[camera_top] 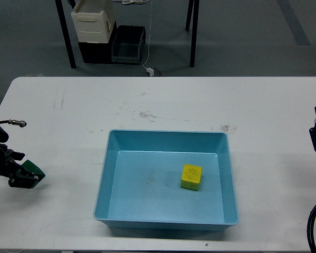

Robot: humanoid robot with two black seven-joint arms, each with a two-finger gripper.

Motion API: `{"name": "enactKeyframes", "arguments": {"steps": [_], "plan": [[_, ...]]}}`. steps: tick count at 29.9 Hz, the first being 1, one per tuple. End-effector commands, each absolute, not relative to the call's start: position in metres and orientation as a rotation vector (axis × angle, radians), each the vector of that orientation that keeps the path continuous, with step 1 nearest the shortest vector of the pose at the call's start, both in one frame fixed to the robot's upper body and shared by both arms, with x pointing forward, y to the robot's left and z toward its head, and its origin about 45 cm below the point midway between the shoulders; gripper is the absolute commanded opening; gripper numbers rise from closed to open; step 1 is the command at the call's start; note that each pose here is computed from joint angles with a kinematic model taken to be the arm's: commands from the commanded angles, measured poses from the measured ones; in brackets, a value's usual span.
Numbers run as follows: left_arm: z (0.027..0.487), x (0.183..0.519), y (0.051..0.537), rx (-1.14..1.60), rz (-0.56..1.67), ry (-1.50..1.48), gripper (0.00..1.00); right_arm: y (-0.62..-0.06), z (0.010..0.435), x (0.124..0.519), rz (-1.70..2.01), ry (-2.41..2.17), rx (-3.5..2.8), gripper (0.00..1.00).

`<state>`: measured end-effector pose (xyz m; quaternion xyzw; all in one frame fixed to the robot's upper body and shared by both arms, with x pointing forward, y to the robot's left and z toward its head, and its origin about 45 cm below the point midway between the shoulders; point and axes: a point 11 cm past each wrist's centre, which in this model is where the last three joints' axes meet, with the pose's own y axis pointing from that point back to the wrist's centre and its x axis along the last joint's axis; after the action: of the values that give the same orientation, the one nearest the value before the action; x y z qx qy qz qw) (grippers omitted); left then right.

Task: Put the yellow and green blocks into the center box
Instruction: 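Move the left gripper down and close it on the green cube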

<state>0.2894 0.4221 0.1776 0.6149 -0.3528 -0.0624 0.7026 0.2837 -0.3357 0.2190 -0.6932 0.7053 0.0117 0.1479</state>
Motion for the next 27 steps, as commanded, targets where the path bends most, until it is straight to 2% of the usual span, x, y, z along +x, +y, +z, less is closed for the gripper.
{"name": "enactKeyframes", "arguments": {"steps": [1, 14, 25, 27], "plan": [[0.176, 0.290, 0.427, 1.381, -0.133, -0.774, 1.00, -0.335, 0.218, 0.283, 0.039, 2.028, -1.998, 0.97], [0.165, 0.284, 0.433, 1.397, -0.159, -0.737, 0.98, -0.334, 0.215, 0.281, 0.051, 2.032, -1.992, 0.97], [0.157, 0.290, 0.432, 1.399, -0.146, -0.723, 0.75, -0.337, 0.214, 0.279, 0.053, 2.044, -1.985, 0.97], [0.157, 0.290, 0.433, 1.401, -0.145, -0.720, 0.68, -0.336, 0.214, 0.279, 0.053, 2.042, -1.986, 0.97]]}}
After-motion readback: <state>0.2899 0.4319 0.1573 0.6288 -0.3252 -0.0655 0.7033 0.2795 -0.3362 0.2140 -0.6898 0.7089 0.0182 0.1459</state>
